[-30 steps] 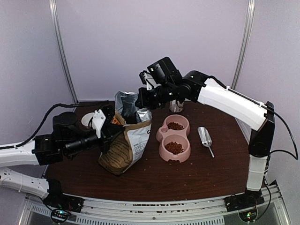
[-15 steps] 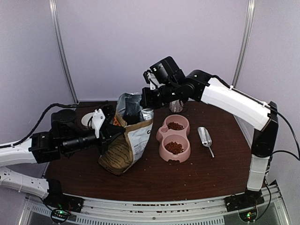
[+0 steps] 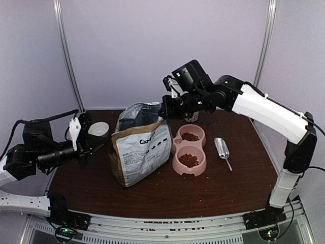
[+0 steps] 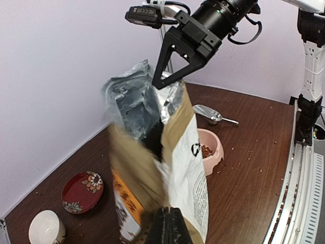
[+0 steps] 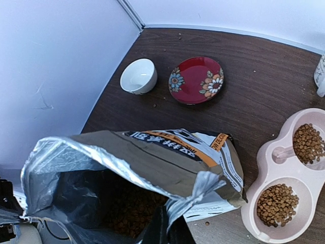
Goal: Serve the pet food
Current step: Close the seal on the pet food bag with both arms.
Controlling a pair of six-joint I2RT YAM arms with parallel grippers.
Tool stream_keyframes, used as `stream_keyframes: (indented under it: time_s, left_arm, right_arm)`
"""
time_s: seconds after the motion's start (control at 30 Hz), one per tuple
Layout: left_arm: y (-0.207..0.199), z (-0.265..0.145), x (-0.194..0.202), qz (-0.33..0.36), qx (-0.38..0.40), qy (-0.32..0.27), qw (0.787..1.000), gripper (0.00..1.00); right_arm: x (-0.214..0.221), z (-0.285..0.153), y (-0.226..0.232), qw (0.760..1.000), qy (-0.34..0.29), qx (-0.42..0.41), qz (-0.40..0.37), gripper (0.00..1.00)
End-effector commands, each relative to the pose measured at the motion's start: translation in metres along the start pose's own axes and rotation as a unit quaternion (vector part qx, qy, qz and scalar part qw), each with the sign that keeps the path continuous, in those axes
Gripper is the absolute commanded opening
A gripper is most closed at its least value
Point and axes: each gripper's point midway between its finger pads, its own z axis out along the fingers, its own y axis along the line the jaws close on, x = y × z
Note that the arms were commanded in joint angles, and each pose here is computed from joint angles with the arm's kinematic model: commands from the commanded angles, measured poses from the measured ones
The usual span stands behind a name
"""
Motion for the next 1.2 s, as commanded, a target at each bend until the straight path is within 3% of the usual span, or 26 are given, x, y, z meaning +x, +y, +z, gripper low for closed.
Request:
stream_keyframes:
  time_s: [0.0,0.07,0.27,0.37,0.5,0.6,0.7,1.0,1.17]
  left_arm:
    - [0.016,-0.027,-0.029,-0.024,-0.029,-0.048,0.998,0.00]
    - [0.017,-0.026,-0.027,-0.026,-0.034,-0.045,0.998,0.00]
    - [0.021,-0.022,-0.024,-0.032,-0.046,-0.043,0.998,0.00]
    - [0.015,-0.020,-0.024,-0.025,-0.031,-0.046,0.998,0.02]
    - [0.000,-0.013,-0.021,-0.004,0.007,-0.047,0.999,0.47]
    - [-0.010,-0.007,-0.022,0.010,0.033,-0.043,0.998,0.65]
    - [-0.013,0.005,-0.020,0.022,0.036,-0.033,0.999,0.75]
    - [0.010,0.040,-0.020,0.028,-0.042,-0.006,0.999,0.71]
    - [0.019,0.045,-0.022,0.028,-0.070,-0.011,0.997,0.62]
  right_arm:
    - [-0.070,-0.045,-0.006,0.992,-0.127,0.004,0.011,0.00]
    - [-0.071,-0.044,-0.003,0.992,-0.125,-0.004,-0.006,0.03]
    - [-0.083,-0.056,-0.003,0.990,-0.125,-0.050,-0.035,0.41]
    - [-0.087,-0.065,0.000,0.987,-0.130,-0.079,-0.051,0.49]
    - [-0.087,-0.073,0.004,0.978,-0.140,-0.097,-0.124,0.54]
    - [-0.090,-0.075,-0.013,0.972,-0.154,-0.065,-0.167,0.57]
    - [-0.093,-0.078,-0.033,0.970,-0.164,-0.055,-0.168,0.58]
    - [-0.078,-0.071,-0.064,0.971,-0.164,-0.054,-0.165,0.59]
    - [-0.055,-0.062,-0.056,0.948,-0.161,-0.093,-0.259,0.57]
